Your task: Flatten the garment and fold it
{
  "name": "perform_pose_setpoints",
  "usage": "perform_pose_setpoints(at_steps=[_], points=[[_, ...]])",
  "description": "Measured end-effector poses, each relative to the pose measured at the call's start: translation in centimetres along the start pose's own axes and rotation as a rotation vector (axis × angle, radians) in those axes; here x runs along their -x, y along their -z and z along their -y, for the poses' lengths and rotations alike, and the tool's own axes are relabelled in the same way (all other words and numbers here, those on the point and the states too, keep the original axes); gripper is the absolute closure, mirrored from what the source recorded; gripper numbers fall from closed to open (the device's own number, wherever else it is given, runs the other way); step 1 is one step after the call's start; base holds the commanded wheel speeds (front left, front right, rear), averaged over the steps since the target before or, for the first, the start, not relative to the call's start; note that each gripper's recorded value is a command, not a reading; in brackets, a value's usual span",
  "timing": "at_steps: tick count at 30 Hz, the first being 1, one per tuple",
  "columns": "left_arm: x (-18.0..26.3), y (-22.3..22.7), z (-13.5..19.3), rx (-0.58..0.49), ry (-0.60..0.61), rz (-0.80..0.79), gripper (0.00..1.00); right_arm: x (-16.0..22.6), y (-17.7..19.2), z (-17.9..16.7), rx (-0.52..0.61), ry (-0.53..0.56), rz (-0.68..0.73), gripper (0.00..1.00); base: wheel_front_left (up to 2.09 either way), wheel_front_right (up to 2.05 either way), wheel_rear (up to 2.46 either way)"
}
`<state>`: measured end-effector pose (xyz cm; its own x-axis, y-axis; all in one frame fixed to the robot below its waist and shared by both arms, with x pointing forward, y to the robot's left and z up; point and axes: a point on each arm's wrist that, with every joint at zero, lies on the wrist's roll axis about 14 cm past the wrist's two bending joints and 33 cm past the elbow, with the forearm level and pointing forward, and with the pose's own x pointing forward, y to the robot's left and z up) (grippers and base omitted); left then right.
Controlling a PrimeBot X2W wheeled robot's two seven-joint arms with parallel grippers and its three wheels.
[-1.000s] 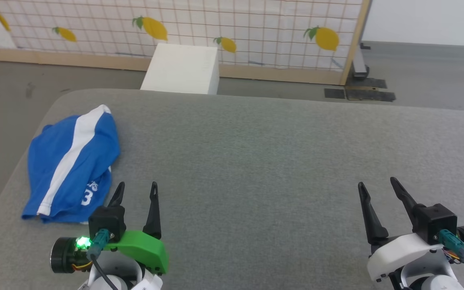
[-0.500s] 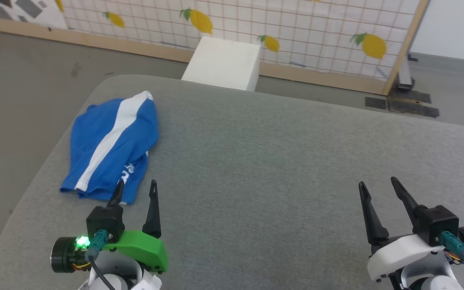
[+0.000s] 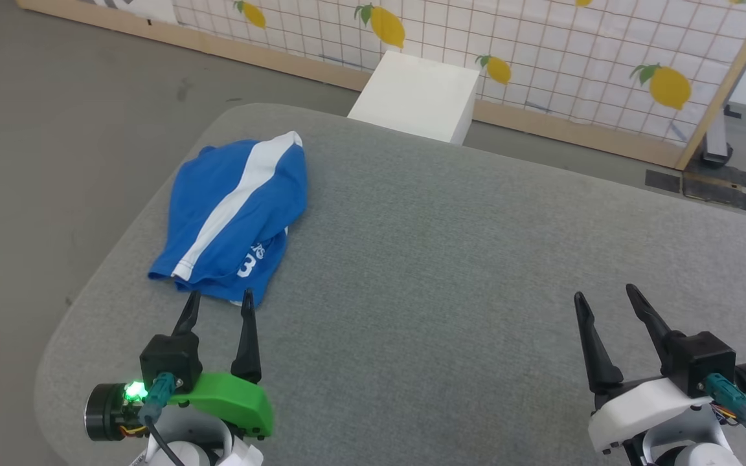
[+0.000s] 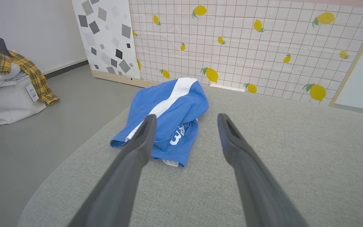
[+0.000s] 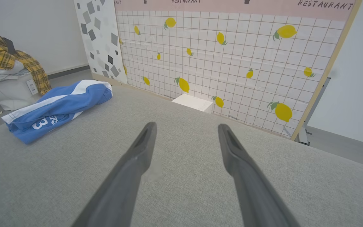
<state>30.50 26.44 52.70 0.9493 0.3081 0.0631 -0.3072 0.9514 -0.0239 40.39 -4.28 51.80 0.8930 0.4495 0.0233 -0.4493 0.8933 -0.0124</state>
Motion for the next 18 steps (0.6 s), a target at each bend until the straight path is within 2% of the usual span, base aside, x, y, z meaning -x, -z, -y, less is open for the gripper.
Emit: perform_pose_setpoints(at_steps=[18], points=[[1.6, -0.1, -3.0, 0.004, -0.102, 0.018, 0.00, -1.9, 0.3, -2.8, -0.011, -0.090, 0.008, 0.00, 0.00, 0.00, 0.00]])
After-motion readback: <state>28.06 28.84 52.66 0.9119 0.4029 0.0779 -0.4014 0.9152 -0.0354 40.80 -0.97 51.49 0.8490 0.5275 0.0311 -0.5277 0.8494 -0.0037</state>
